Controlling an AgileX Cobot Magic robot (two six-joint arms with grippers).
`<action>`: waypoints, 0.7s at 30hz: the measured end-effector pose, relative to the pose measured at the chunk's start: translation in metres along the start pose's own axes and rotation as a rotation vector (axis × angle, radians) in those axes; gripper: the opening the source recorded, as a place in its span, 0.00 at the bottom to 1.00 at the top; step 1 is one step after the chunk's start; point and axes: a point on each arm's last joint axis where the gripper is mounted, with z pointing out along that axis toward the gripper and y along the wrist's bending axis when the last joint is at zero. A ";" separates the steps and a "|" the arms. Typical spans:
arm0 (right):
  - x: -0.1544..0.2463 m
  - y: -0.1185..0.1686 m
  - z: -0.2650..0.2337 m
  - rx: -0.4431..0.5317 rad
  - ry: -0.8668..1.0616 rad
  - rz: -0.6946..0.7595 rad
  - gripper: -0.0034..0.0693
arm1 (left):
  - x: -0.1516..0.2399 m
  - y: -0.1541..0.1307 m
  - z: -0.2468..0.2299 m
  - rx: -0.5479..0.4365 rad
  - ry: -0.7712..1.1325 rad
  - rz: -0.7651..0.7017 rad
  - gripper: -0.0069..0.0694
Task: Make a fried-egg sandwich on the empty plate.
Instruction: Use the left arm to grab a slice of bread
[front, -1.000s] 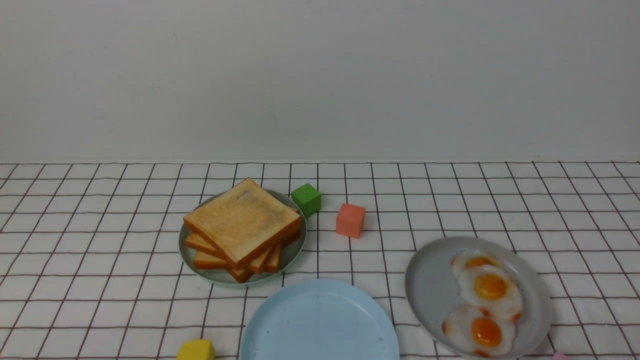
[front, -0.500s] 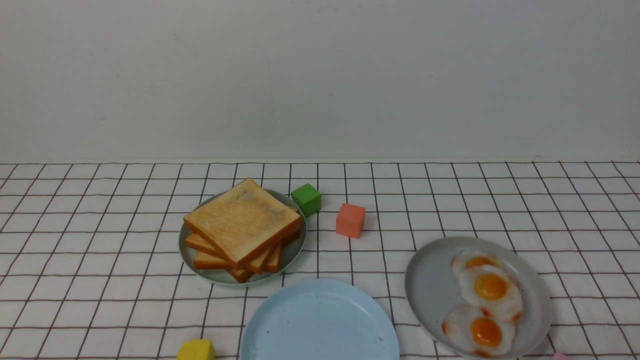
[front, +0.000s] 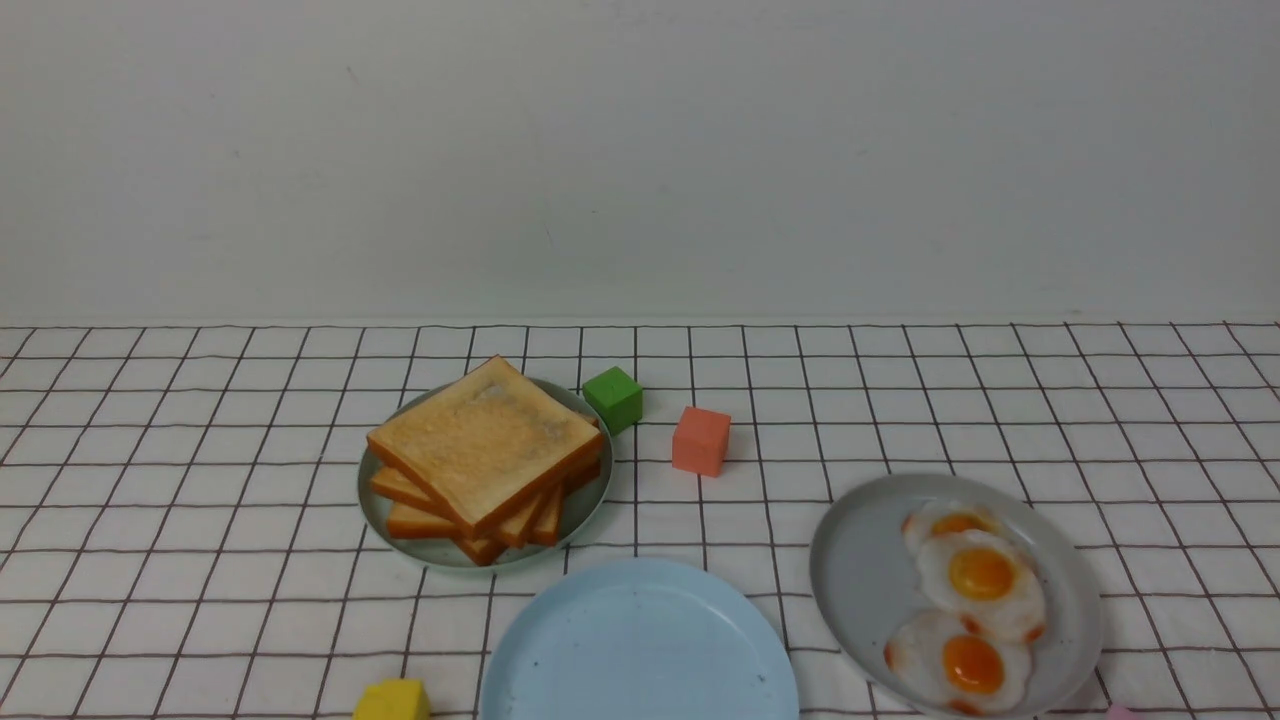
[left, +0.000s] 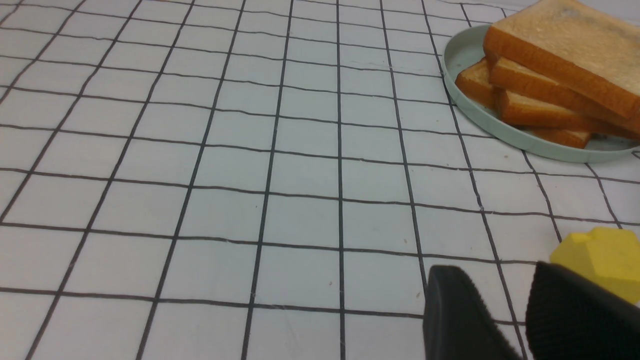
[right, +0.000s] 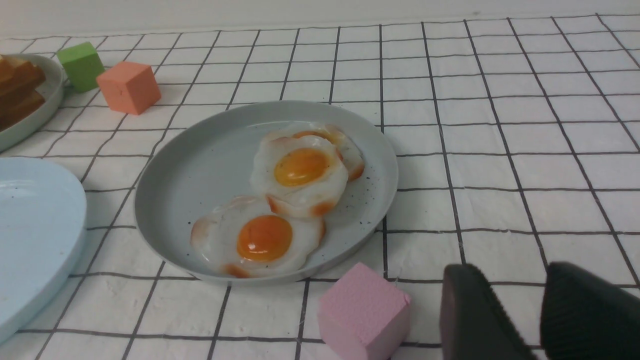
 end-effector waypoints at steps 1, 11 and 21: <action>0.000 0.000 0.000 -0.001 -0.005 0.000 0.38 | -0.001 0.000 0.000 0.004 -0.010 -0.007 0.40; -0.023 0.004 -0.003 -0.046 -0.281 0.000 0.38 | -0.025 -0.005 -0.003 0.082 -0.274 -0.196 0.40; -0.033 0.006 -0.006 -0.064 -0.393 -0.001 0.38 | -0.027 -0.005 -0.004 0.098 -0.301 -0.264 0.40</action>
